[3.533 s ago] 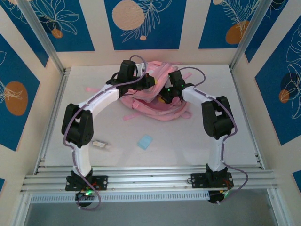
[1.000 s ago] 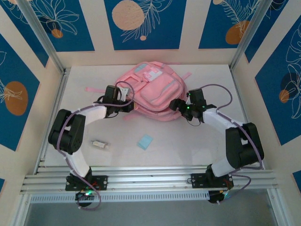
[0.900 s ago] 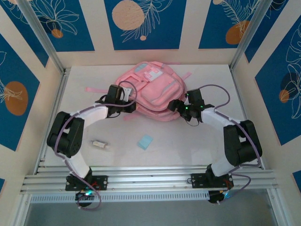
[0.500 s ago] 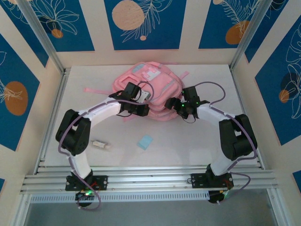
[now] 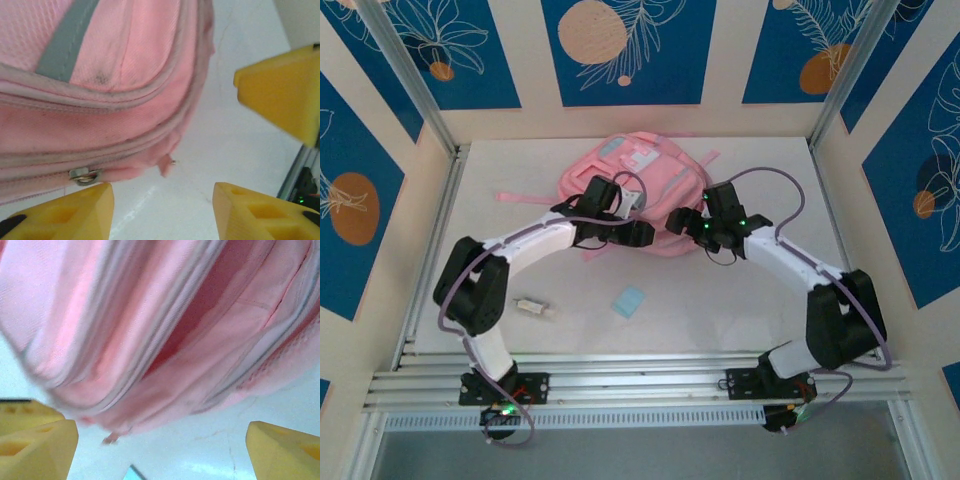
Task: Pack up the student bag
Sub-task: Zip the student bag at the top-center of the table.
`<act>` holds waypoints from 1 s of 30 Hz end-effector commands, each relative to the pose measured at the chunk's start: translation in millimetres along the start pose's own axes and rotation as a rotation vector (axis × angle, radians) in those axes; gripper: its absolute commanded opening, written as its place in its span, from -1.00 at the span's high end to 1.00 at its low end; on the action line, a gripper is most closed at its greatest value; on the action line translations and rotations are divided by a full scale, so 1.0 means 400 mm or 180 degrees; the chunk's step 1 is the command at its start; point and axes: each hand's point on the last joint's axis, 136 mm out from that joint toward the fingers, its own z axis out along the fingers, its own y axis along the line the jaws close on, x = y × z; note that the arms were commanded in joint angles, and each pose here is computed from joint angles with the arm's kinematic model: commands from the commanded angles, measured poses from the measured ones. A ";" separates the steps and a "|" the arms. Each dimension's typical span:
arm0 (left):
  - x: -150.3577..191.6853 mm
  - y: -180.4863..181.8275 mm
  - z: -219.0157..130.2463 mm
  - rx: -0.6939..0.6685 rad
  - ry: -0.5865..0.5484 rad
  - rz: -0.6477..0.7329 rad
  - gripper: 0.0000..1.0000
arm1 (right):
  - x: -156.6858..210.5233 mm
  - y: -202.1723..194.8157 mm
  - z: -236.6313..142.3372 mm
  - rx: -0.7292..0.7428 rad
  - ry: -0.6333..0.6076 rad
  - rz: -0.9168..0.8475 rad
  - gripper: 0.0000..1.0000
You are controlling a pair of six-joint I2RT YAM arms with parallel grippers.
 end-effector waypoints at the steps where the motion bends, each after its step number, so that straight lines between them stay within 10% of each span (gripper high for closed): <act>1: -0.086 -0.022 -0.077 0.0074 -0.0542 -0.0044 -0.17 | 0.029 -0.021 -0.051 0.0287 -0.0029 -0.0146 -0.75; 16: -0.080 0.264 -0.105 -0.0627 -0.1009 -0.1161 -0.37 | 0.140 0.201 0.043 0.0119 0.0111 -0.0731 -0.21; 30: -0.073 0.332 -0.053 -0.0678 -0.1162 -0.1430 -0.24 | 0.135 0.187 0.202 0.1269 -0.0401 -0.0480 0.19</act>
